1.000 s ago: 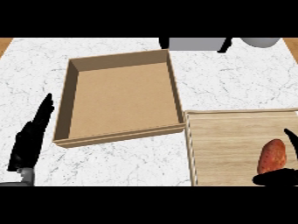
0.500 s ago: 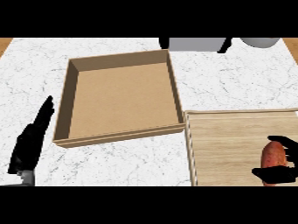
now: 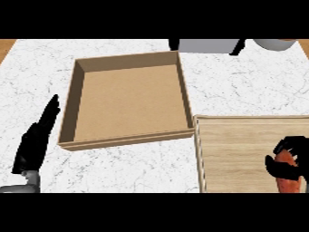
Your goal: Pick the sweet potato from the tray and place it in the cardboard box
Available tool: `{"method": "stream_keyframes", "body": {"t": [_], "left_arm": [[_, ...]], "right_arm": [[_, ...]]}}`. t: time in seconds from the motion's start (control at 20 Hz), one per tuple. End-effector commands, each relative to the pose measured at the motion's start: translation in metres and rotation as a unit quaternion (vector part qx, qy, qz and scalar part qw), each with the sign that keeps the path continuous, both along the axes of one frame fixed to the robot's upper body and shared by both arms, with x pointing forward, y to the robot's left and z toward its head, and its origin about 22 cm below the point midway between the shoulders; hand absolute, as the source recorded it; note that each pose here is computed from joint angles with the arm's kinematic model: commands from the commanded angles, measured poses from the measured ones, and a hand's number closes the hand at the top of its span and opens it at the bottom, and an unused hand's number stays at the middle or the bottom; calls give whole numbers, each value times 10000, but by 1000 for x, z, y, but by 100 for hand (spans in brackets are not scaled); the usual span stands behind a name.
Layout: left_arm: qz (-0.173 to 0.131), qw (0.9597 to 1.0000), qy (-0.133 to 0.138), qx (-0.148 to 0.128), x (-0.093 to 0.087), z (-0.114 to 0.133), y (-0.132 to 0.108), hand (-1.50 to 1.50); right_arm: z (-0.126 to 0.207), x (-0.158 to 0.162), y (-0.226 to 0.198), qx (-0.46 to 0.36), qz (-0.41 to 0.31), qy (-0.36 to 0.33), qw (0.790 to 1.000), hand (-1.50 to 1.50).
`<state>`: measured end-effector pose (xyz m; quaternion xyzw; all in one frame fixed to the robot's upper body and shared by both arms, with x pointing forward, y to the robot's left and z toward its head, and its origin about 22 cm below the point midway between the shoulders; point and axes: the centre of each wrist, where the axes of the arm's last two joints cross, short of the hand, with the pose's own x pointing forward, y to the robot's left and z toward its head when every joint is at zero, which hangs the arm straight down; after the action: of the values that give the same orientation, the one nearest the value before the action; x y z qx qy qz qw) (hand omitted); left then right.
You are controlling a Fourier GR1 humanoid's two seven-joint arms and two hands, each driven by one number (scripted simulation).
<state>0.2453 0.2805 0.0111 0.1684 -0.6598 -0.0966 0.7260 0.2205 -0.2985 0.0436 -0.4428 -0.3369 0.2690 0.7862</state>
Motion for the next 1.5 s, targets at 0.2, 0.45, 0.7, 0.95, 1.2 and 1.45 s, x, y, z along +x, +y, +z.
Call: {"method": "stream_keyframes", "body": {"t": [0.2,0.45,0.7,0.95,1.2,1.45], "left_arm": [[-918,9954,-264,-67,16,11,-36,0],[-1039,9942,-290,-13,24,18,-38,0],[-827,9964,-167,-23,21,9,-37,0],[-765,9967,-270,-10,30,20,-34,0],[-599,9980,-164,-75,23,9,-35,0],[-431,9990,-119,2,20,12,-18,0]], "right_arm": [[60,51,57,-825,3914,-728,9136,150],[93,85,54,-1051,5150,-1204,8422,150],[119,123,38,-933,5825,-1863,7857,150],[129,154,46,603,6353,-2650,7228,150],[145,185,55,1860,6830,-2876,6452,150],[172,218,83,2311,7141,-2746,6011,150]]}}
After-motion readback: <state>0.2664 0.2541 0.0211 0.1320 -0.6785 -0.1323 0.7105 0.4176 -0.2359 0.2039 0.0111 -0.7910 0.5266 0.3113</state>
